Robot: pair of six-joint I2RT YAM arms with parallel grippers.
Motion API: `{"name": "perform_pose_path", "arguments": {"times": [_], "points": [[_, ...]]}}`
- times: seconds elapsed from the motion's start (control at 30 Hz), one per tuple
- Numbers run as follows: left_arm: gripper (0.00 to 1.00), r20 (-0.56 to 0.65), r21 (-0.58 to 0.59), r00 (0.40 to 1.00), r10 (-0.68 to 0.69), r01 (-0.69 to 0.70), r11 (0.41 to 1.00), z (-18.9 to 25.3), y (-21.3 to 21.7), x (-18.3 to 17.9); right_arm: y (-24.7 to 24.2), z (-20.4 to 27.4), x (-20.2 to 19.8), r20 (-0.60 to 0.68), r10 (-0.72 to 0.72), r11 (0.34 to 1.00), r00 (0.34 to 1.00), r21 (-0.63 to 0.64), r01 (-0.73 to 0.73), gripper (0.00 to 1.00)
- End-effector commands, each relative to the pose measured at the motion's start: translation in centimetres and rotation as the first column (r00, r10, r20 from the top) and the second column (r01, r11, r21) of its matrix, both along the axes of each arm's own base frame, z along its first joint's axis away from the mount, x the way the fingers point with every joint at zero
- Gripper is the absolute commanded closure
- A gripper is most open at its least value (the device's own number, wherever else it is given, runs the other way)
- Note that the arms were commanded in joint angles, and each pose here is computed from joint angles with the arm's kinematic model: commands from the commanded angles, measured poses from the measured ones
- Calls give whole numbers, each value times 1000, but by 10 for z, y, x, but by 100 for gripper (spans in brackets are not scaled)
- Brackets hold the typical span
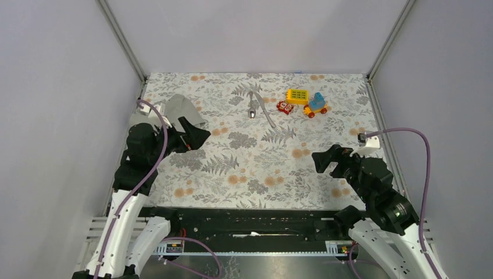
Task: Fold the napkin into a case and place the utensils inside
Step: Move the crumpled napkin to the center of the board.
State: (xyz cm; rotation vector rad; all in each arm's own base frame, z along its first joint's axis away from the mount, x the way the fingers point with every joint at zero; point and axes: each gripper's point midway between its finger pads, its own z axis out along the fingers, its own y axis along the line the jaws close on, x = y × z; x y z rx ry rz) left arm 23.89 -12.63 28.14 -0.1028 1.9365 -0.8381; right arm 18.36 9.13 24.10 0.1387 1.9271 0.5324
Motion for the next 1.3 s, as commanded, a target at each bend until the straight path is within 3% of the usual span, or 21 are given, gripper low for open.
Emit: {"name": "perform_pose_path", "arguments": {"times": [0.0,0.17,0.3,0.37,0.43,0.5,0.6,0.73,0.97,1.07,1.1,1.2,1.27], "points": [[1,-17,-13,999,-37,37,999,-3,-10,12,5,5,8,10,-8,999,1000,37,8,0],[1,-194,124,980,-32,57,991,-42,-13,45,28,1,9,-31,107,994,994,33,-106,0],[1,-336,316,921,198,-87,945,-84,20,87,51,3,2,-30,227,970,973,91,-224,0],[1,-358,348,890,283,-154,925,-97,29,107,58,2,0,-33,256,961,966,119,-250,0],[1,-399,295,844,358,-252,922,-105,43,128,60,1,-1,-39,259,958,965,136,-252,0],[2,-449,159,810,378,-343,926,-113,53,150,60,0,-1,-46,254,958,966,149,-244,0],[6,-481,18,776,409,-458,889,-125,65,174,64,-1,-6,-53,281,949,958,165,-270,0],[7,-466,51,707,532,-579,814,-140,86,202,61,-5,-9,-70,272,951,960,170,-257,0],[9,-540,119,595,596,-647,753,-190,114,224,57,-11,-12,-92,260,956,961,163,-243,0],[14,-528,112,596,605,-658,745,-198,122,228,58,-14,-11,-105,259,958,960,155,-241,0],[19,-524,121,601,603,-648,752,-202,123,229,58,-15,-10,-109,257,959,960,153,-239,0],[48,-560,153,604,567,-597,787,-218,118,230,62,-22,-6,-138,261,959,956,155,-239,0],[53,-598,136,616,513,-553,822,-228,106,227,70,-29,-6,-160,296,949,942,163,-271,0]]}}
